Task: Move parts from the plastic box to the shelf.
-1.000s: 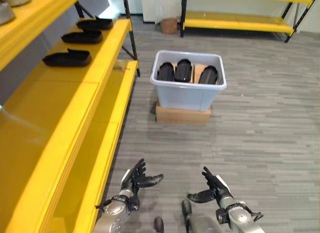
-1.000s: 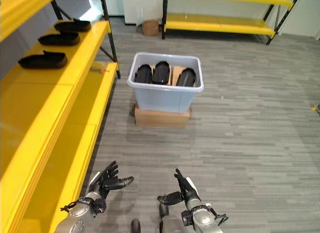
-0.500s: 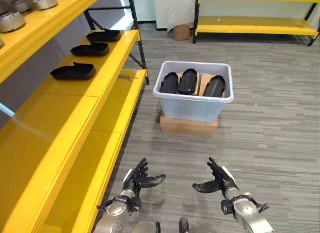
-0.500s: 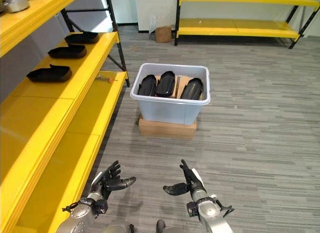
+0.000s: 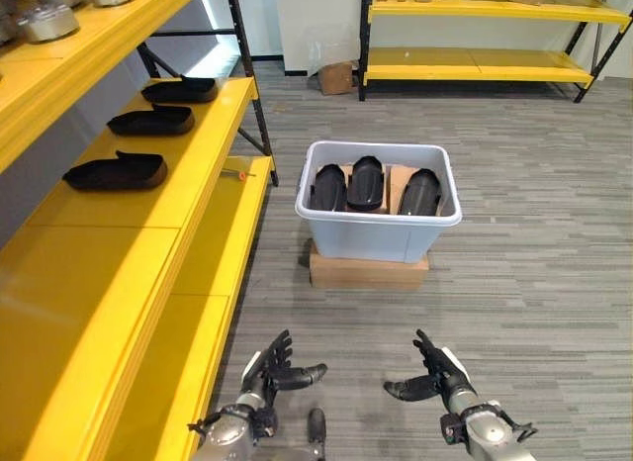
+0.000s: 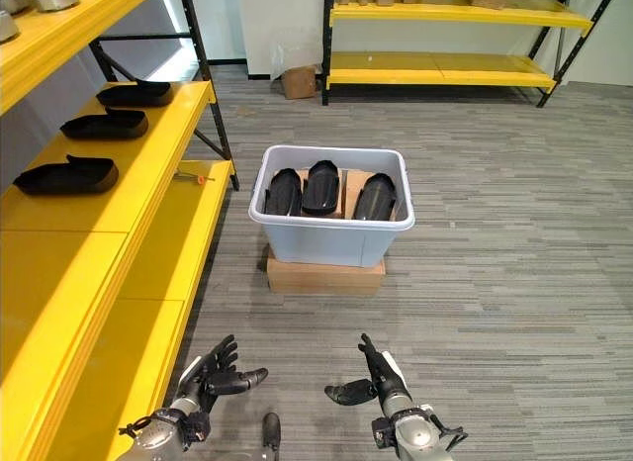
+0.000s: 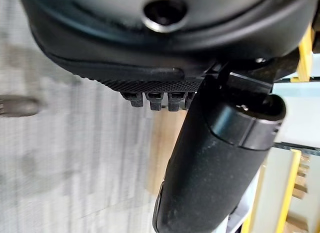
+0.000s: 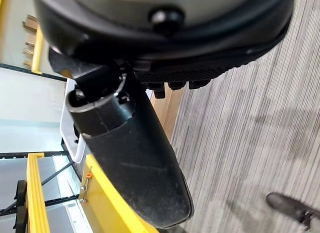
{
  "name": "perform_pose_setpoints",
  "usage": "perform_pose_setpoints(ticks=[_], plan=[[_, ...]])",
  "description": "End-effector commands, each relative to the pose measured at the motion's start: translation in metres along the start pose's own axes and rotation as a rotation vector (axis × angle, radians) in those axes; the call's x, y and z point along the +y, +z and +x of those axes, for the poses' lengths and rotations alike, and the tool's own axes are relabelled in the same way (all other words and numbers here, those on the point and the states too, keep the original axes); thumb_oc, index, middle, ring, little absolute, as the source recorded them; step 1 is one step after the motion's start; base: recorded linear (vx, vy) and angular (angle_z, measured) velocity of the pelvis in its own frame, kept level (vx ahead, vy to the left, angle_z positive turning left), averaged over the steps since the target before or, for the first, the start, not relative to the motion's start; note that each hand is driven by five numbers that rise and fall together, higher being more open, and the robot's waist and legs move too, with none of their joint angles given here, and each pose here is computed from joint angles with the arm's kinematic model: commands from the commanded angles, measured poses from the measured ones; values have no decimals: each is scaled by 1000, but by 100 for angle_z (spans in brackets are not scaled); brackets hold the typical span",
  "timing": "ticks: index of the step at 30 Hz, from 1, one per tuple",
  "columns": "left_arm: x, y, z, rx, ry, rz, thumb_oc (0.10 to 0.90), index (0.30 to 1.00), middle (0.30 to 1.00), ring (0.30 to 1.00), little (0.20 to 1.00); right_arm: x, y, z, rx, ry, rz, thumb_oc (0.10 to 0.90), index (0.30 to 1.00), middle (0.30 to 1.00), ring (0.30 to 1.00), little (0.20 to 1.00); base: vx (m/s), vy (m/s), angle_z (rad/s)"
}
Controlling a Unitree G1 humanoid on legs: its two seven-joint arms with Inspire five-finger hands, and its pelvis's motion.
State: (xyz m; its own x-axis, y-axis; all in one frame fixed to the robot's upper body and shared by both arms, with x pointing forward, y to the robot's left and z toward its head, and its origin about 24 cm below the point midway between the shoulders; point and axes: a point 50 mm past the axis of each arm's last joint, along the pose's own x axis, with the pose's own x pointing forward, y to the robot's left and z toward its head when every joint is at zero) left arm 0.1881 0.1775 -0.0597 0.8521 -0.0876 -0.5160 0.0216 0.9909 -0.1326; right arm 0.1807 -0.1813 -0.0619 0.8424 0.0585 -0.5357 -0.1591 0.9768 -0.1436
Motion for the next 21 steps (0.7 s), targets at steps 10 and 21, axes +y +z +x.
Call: perform_pose_setpoints(ticks=[10,21], plan=[[3,40,3,-185,-11,59,900,1000,1000,1000,1000,21,51,12,-230,89,-21,900,1000,1000,1000,1000,79,65,-17],[5,43,3,-200,-6,45,900,1000,1000,1000,1000,19,58,14,-243,85,-47,900,1000,1000,1000,1000,130,-27,-28]])
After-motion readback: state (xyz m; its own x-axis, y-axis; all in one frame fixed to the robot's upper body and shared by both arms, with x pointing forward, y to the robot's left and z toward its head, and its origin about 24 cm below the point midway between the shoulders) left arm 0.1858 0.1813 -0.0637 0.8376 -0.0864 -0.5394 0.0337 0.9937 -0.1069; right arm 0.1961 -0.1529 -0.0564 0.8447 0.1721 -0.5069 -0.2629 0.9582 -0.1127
